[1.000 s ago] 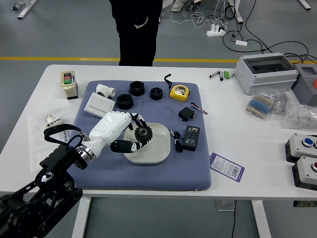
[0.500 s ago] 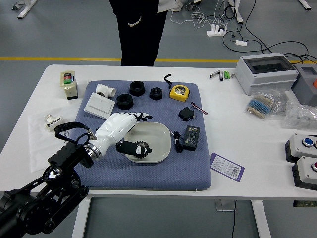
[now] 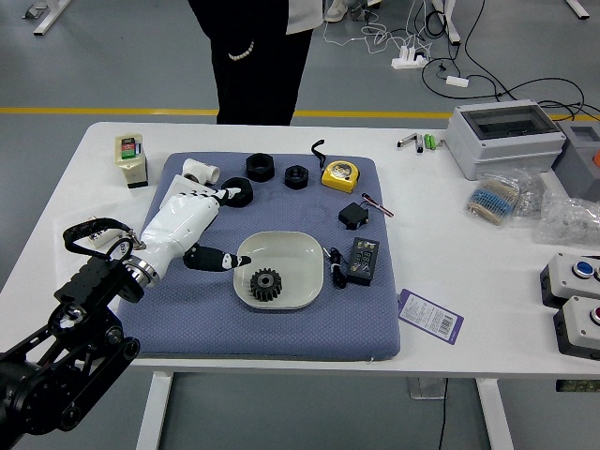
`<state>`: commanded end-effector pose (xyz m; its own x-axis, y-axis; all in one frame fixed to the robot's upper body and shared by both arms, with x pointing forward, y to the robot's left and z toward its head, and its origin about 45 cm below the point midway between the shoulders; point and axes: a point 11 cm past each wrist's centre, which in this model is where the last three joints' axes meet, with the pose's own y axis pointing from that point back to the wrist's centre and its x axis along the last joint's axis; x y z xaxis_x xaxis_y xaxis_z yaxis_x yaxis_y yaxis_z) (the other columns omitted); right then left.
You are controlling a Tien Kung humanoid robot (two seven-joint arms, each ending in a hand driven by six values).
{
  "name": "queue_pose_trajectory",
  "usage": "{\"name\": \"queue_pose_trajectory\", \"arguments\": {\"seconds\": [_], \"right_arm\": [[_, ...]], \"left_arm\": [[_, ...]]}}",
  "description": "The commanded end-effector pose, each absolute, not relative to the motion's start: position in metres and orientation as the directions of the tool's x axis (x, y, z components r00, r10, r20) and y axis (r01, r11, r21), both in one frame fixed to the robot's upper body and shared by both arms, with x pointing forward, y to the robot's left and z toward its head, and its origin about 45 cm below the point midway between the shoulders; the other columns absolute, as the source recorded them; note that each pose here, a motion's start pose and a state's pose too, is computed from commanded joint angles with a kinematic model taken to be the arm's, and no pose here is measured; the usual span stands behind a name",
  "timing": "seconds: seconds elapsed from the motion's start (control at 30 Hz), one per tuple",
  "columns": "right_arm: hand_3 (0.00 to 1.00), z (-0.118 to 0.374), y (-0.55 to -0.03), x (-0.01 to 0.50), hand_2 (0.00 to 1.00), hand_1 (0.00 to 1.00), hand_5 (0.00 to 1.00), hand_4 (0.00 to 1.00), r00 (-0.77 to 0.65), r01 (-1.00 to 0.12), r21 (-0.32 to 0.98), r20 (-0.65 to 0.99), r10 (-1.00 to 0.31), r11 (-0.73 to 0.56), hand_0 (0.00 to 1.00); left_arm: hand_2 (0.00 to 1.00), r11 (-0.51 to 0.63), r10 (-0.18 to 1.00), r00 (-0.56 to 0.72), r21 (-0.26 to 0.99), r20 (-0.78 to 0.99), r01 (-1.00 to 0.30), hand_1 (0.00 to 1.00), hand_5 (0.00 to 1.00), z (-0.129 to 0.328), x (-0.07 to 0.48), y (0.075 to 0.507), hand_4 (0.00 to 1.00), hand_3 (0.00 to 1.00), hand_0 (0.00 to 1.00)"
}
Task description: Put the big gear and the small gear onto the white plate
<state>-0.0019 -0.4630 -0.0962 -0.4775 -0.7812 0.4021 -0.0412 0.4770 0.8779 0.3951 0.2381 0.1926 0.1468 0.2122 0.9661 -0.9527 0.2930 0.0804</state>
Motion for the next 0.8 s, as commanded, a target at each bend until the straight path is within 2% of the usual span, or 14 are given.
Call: {"name": "queue_pose_trajectory", "arguments": {"seconds": [0.13,0.17,0.33,0.37,0.53,0.57,0.73,0.77,0.8], "right_arm": [[0.538,-0.096,-0.463,-0.004,0.724,0.626,0.7,0.728,-0.474,-0.037,0.878,0.404,-0.782,0.477,0.606],[0.538,-0.096,-0.463,-0.004,0.724,0.626,0.699,0.728,-0.473,-0.037,0.878,0.405,-0.783,0.477,0.606],[0.538,-0.096,-0.463,-0.005,0.724,0.626,0.699,0.728,-0.473,-0.036,0.878,0.405,-0.782,0.476,0.606],[0.538,-0.096,-0.463,-0.005,0.724,0.626,0.7,0.728,-0.472,-0.036,0.878,0.405,-0.783,0.476,0.606],[0.538,-0.096,-0.463,-0.004,0.724,0.626,0.7,0.728,-0.473,-0.037,0.878,0.404,-0.783,0.476,0.606],[0.538,-0.096,-0.463,-0.004,0.724,0.626,0.699,0.729,-0.473,-0.038,0.878,0.404,-0.783,0.476,0.606],[0.538,-0.096,-0.463,-0.003,0.724,0.626,0.699,0.729,-0.477,-0.039,0.878,0.403,-0.781,0.477,0.606],[0.538,-0.096,-0.463,-0.003,0.724,0.625,0.699,0.729,-0.477,-0.039,0.878,0.403,-0.781,0.477,0.608],[0.538,-0.096,-0.463,-0.003,0.724,0.625,0.699,0.729,-0.477,-0.04,0.878,0.403,-0.781,0.477,0.608]], "left_arm": [[0.79,0.199,0.154,0.212,0.18,0.965,-0.963,0.724,0.177,0.176,0.398,0.262,0.944,0.838,0.639],[0.76,0.187,0.152,0.22,0.191,0.964,-0.964,0.697,0.128,0.174,0.398,0.265,0.899,0.797,0.601],[0.76,0.164,0.154,0.233,0.207,0.96,-0.964,0.697,0.128,0.165,0.398,0.272,0.899,0.797,0.601],[0.728,0.163,0.155,0.233,0.208,0.96,-0.964,0.659,0.117,0.164,0.398,0.272,0.878,0.744,0.545],[0.728,0.163,0.161,0.226,0.2,0.961,-0.966,0.659,0.117,0.163,0.399,0.271,0.878,0.744,0.545],[0.606,0.164,0.162,0.225,0.198,0.961,-0.966,0.605,0.107,0.164,0.399,0.27,0.801,0.662,0.48],[0.606,0.172,0.181,0.204,0.173,0.962,-0.97,0.605,0.107,0.167,0.4,0.268,0.801,0.662,0.48],[0.545,0.172,0.182,0.204,0.173,0.962,-0.97,0.513,0.08,0.167,0.4,0.268,0.707,0.595,0.425],[0.545,0.171,0.184,0.205,0.174,0.961,-0.97,0.513,0.08,0.167,0.401,0.268,0.707,0.595,0.425]]}}
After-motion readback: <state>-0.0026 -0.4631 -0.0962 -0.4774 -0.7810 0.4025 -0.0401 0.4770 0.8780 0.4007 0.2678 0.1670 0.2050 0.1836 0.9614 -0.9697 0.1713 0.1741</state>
